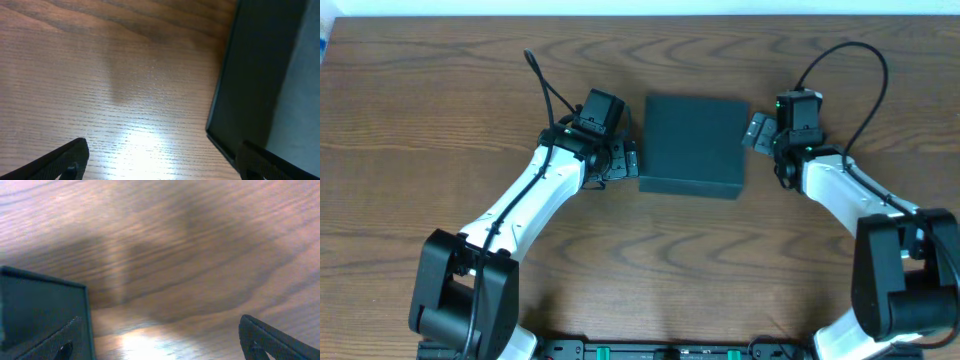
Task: Pack container
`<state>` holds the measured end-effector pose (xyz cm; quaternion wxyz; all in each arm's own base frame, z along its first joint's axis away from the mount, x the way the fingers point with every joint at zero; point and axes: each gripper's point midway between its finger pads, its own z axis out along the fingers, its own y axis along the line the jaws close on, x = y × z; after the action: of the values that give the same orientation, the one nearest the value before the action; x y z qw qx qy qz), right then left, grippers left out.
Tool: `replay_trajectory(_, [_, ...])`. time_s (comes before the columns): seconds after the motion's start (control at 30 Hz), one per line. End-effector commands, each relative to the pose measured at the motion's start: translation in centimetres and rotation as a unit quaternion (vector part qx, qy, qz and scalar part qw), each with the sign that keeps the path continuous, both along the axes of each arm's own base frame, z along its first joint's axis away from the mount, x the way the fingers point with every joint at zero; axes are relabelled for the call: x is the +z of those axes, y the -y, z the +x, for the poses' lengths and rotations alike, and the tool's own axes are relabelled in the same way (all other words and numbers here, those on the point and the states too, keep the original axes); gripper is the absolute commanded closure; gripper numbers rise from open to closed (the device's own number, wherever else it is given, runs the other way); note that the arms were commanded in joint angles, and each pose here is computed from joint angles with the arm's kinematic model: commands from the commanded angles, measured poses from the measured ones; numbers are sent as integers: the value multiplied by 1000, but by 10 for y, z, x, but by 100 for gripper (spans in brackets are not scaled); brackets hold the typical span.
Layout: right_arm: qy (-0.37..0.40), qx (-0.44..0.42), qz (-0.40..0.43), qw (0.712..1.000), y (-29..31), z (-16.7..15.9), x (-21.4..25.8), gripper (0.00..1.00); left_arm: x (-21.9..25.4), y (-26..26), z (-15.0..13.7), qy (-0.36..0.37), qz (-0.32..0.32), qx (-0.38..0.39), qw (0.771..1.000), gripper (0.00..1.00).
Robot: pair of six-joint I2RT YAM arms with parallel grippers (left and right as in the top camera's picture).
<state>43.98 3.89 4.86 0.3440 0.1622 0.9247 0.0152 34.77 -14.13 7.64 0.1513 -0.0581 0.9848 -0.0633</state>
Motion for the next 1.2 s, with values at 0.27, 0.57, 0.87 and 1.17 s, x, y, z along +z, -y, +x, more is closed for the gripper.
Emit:
replay_trajectory(0.27, [-3, 37, 21, 999, -34, -3, -4, 1, 1, -13, 4, 11, 31, 18, 999, 5])
replay_trajectory(0.57, [2, 38, 21, 999, -34, -1, -2, 1, 4, -43, 12, 41, 95, 93, 990, 5])
replay_trajectory(0.87, [3, 38, 21, 999, -34, -1, -2, 1, -10, -33, 25, 67, 81, 54, 993, 5])
replay_trajectory(1.17, [5, 35, 18, 999, -33, 0, -1, 1, -23, -26, 2, 14, 53, 62, 997, 5])
